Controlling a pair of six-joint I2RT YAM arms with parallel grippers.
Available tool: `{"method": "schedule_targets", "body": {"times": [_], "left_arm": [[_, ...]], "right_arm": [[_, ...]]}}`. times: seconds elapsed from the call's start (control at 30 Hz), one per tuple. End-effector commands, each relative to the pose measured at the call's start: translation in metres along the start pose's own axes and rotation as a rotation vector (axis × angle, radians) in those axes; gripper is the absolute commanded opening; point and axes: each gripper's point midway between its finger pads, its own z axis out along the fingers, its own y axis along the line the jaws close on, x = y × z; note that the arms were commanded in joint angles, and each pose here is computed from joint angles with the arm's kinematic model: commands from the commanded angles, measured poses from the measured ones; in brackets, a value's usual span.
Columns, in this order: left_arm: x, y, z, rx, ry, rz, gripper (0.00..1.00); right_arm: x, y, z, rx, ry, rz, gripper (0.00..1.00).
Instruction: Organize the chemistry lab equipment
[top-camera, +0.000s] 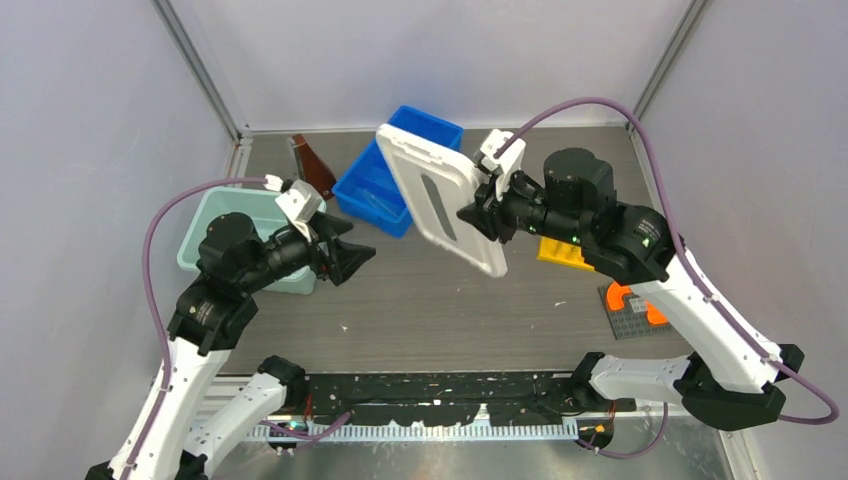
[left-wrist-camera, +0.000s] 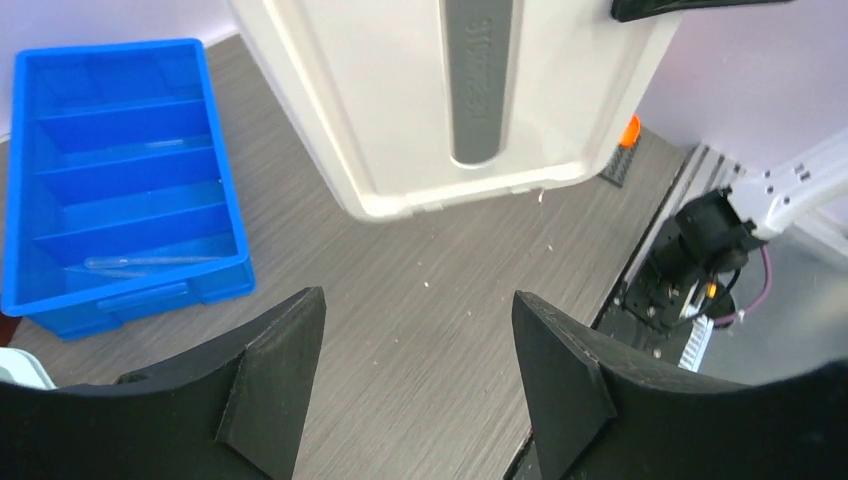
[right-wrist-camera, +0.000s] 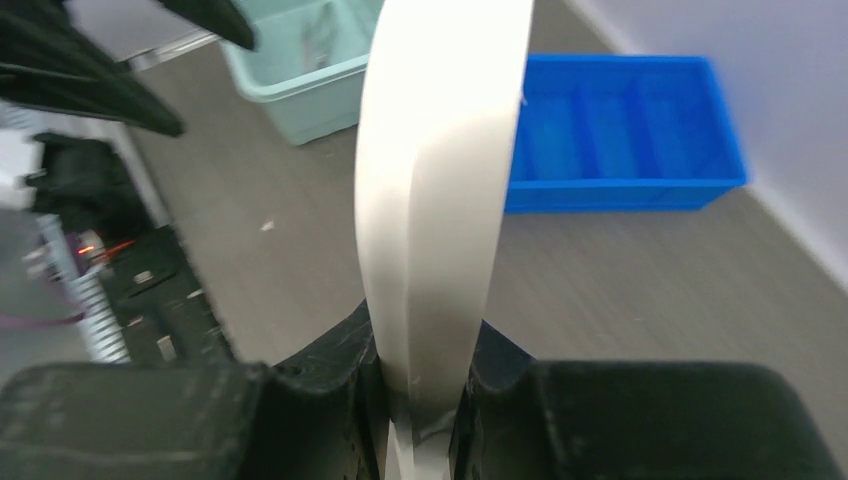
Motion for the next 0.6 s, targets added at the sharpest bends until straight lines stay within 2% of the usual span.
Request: {"method": "schedule_targets", "body": {"times": [0.0,0.1,0.17,0.47,0.57], "left_arm": [[0.018,-0.013,0.000,0.102,0.040,0.055,0.72],[0.028,-0.026,-0.001,0.181,0.050,0.039,0.72],[0.031,-0.034,-0.003,0.224,0.050,0.026,0.72],[0.043,-0.059,-0.013,0.361,0.033,-0.031,0.73],[0.042,-0.060,-0.015,0.353,0.011,-0.037,0.73]], "right_arm": [[0.002,0.066,-0.025,-0.391,0.082,0.159,0.02],[-0.003,0.094,-0.039,-0.568,0.073,0.179,0.02],[-0.005,0.101,-0.044,-0.619,0.061,0.185,0.02],[-0.018,0.115,-0.061,-0.746,-0.017,0.174,0.02],[-0.022,0.115,-0.063,-0.743,-0.041,0.189,0.01]]}}
